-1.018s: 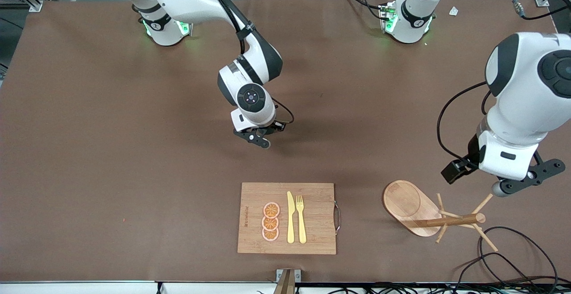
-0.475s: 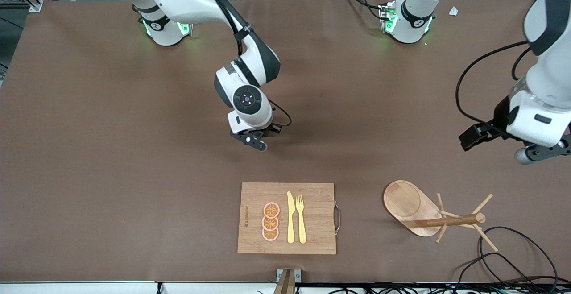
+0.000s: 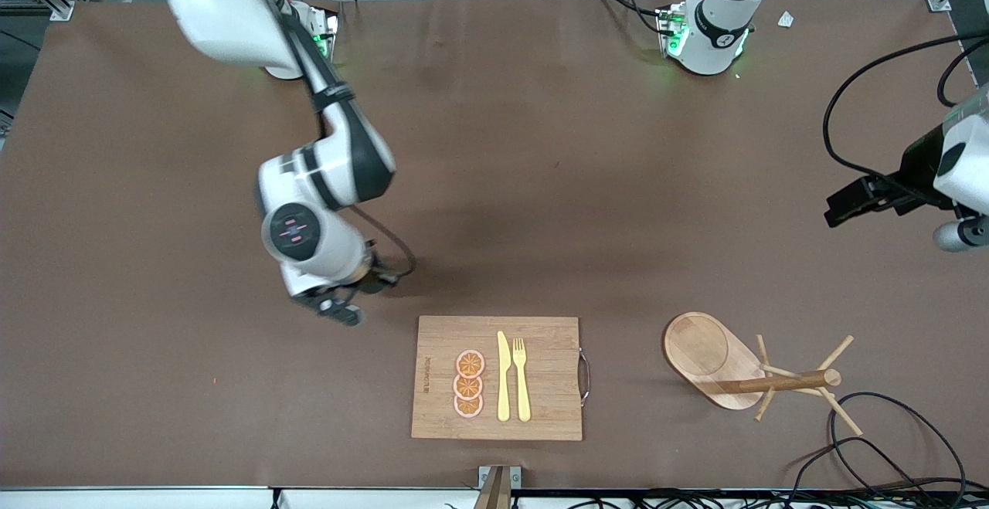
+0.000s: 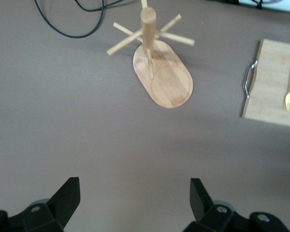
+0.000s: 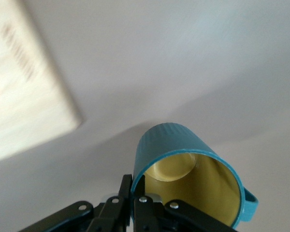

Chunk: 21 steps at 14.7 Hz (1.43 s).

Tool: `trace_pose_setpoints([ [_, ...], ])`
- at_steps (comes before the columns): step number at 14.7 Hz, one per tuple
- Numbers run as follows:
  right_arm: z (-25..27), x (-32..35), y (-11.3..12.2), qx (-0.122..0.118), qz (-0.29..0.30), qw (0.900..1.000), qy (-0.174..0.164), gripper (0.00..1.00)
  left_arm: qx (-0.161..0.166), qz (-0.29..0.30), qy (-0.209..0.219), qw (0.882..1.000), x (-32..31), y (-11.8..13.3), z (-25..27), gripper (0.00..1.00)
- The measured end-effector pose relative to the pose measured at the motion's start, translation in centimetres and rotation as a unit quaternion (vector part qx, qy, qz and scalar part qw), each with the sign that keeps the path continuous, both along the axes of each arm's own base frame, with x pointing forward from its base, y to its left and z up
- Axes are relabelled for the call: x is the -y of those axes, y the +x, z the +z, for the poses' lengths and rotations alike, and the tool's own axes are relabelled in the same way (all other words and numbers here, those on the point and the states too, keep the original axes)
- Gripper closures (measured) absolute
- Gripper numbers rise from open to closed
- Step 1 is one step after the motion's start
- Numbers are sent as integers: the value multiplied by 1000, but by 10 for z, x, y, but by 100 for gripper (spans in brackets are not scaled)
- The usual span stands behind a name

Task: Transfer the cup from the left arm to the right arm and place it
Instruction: 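Carry the teal mug with the right gripper across the table, then lower the teal mug onto the table and open the right gripper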

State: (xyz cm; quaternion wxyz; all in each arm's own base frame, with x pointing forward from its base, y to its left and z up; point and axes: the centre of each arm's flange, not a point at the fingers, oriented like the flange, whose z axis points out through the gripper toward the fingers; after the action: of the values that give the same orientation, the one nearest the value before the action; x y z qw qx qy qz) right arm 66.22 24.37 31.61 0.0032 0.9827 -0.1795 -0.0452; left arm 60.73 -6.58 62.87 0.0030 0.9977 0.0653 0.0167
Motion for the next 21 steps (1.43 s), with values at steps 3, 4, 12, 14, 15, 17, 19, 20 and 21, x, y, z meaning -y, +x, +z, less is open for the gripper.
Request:
trace_pose_setpoints([
  [3, -2, 79, 24, 2, 48, 999, 0, 96, -6, -24, 8, 1000, -5, -24, 14, 0],
  [4, -3, 99, 29, 2, 56, 998, 1, 96, -8, -33, 9, 999, -6, -32, 17, 0],
  [12, -32, 218, 39, -3, 95, 995, 5, 96, -19, -51, -3, 998, -7, -72, 20, 0],
  [14, -48, 233, 36, 0, 105, 994, 5, 96, -21, -63, -2, 998, -5, -77, 20, 0],
  [15, -55, 238, 35, 1, 110, 994, 6, 96, -21, -66, -1, 998, -5, -80, 20, 0],
  [17, -64, 245, 33, -2, 114, 993, 6, 96, -21, -69, 0, 997, -4, -85, 22, 0],
  [19, -66, 246, 32, -3, 116, 993, 7, 96, -17, -70, 1, 997, -4, -87, 25, 0],
  [20, -66, 246, 32, -3, 117, 993, 7, 92, -16, -70, 1, 997, -4, -88, 25, 0],
  [21, -66, 245, 32, -3, 118, 993, 7, 92, -15, -69, 2, 997, -3, -88, 25, 0],
])
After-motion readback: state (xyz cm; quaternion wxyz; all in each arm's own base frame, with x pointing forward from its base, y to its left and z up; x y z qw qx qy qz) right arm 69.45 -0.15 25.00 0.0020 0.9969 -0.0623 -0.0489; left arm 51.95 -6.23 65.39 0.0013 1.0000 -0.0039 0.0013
